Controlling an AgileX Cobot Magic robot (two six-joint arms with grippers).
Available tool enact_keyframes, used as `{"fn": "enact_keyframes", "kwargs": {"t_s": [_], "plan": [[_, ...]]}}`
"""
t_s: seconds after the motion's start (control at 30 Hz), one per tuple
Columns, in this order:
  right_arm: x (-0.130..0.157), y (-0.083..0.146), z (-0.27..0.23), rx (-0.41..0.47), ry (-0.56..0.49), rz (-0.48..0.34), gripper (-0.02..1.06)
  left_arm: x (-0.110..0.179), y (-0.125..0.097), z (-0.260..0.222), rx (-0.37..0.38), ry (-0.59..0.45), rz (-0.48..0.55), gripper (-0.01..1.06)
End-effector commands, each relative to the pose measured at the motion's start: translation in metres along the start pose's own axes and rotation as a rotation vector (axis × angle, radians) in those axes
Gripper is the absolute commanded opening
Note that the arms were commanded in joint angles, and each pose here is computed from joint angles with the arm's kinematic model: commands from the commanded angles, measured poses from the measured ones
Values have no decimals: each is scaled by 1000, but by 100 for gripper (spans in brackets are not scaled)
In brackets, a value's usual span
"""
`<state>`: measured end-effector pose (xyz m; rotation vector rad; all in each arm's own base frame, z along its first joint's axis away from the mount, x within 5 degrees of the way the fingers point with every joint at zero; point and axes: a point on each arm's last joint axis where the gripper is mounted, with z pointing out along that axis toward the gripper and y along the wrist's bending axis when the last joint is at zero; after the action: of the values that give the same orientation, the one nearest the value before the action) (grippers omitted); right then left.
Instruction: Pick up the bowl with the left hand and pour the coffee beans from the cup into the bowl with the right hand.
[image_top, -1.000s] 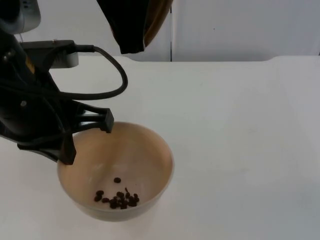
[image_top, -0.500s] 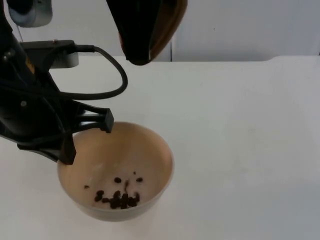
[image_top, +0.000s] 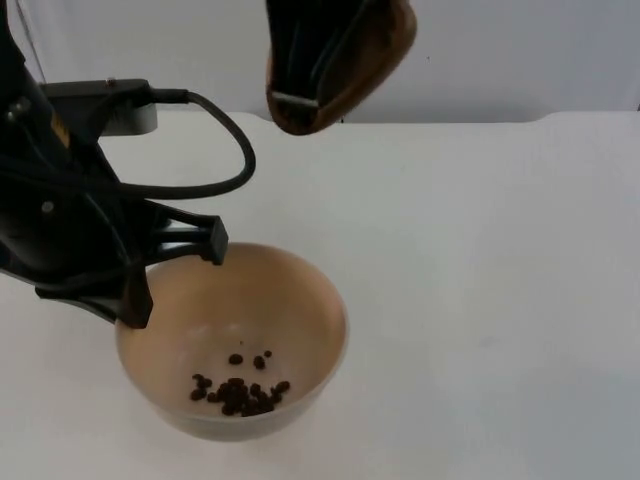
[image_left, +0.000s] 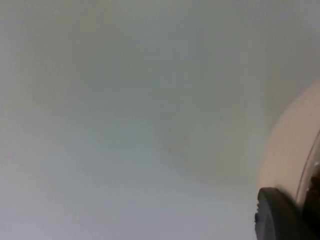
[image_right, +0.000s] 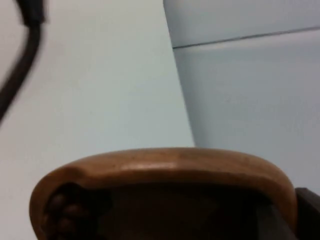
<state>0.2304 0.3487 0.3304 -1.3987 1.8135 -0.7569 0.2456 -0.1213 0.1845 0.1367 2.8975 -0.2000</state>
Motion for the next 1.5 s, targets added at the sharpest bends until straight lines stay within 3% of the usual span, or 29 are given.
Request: {"fn": "enact_keyframes", "kwargs": {"t_s": [0.0,0.17,0.33,0.57,0.7,0.8,1.23,1.47], "plan": [[10,-18,-7,-57,-9,102,0,0,-2,-2,14,-13,-11,0],[18,-23,-5,-153,3,161,0,0,-3,-2,16,-17,-11,0],[32,-31,2,-321,21,256,0,0,-3,-2,16,-17,-11,0],[42,-38,14,-470,32,362,0,0,-3,-2,16,-17,-11,0],[50,-42,24,-624,25,424,0,0,-3,-2,16,-17,-11,0],[56,-46,30,-690,23,475,0,0,-2,-2,15,-15,-11,0],[64,-53,37,-671,52,488,0,0,-3,-2,17,-16,-49,0],[70,-59,43,-665,65,511,0,-1,0,-2,-16,-33,3,0]]}}
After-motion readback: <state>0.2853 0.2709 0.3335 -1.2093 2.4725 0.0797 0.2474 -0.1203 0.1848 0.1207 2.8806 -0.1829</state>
